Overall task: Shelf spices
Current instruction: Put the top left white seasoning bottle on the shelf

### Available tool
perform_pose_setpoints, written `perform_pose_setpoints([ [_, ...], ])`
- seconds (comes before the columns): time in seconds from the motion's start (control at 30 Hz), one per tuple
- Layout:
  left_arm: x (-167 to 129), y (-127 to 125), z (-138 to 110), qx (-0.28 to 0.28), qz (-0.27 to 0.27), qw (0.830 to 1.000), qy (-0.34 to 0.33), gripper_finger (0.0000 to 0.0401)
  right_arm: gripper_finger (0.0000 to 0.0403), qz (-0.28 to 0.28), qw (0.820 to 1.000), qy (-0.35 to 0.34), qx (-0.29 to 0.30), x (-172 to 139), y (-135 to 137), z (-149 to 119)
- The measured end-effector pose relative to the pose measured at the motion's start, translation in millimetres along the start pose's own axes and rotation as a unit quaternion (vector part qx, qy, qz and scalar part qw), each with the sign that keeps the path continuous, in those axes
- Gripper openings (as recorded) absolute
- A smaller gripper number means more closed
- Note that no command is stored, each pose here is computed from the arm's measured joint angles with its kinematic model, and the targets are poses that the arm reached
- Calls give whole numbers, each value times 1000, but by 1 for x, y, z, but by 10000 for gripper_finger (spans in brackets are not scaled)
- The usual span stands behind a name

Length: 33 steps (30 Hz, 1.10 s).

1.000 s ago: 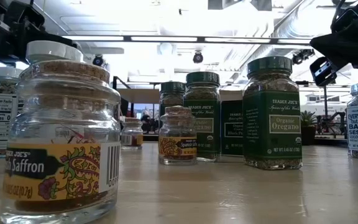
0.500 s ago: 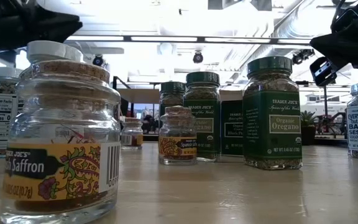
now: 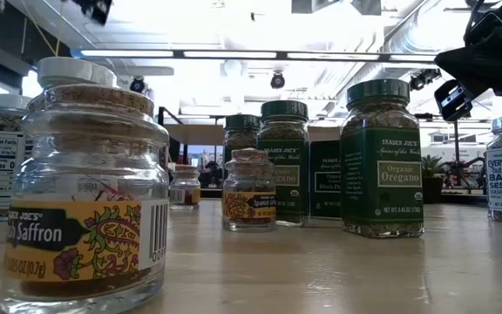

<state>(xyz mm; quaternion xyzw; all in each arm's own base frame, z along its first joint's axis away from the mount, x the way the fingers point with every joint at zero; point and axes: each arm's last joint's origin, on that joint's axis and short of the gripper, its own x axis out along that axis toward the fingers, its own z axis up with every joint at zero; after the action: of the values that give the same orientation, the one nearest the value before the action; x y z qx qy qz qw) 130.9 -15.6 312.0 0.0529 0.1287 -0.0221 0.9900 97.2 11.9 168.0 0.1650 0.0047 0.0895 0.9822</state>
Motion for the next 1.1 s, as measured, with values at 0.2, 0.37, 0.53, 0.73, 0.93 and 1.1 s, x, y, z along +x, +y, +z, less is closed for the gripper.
perform_pose_setpoints([
  [0.2,7,-8,37,58,-90,971,212,16,0,0,1000,0,0,0,0,0],
  [0.37,37,-23,47,67,-149,924,347,81,0,0,1000,0,0,0,0,0],
  [0.53,69,-48,31,133,-240,843,462,170,0,0,1000,0,0,0,0,0],
  [0.73,99,-78,-2,272,-260,738,561,241,0,0,1000,0,0,0,0,0],
  [0.93,118,-91,-20,324,-248,693,594,250,0,0,1000,0,0,0,0,0],
  [1.1,128,-95,-29,343,-278,668,599,251,0,0,1000,0,0,0,0,0],
])
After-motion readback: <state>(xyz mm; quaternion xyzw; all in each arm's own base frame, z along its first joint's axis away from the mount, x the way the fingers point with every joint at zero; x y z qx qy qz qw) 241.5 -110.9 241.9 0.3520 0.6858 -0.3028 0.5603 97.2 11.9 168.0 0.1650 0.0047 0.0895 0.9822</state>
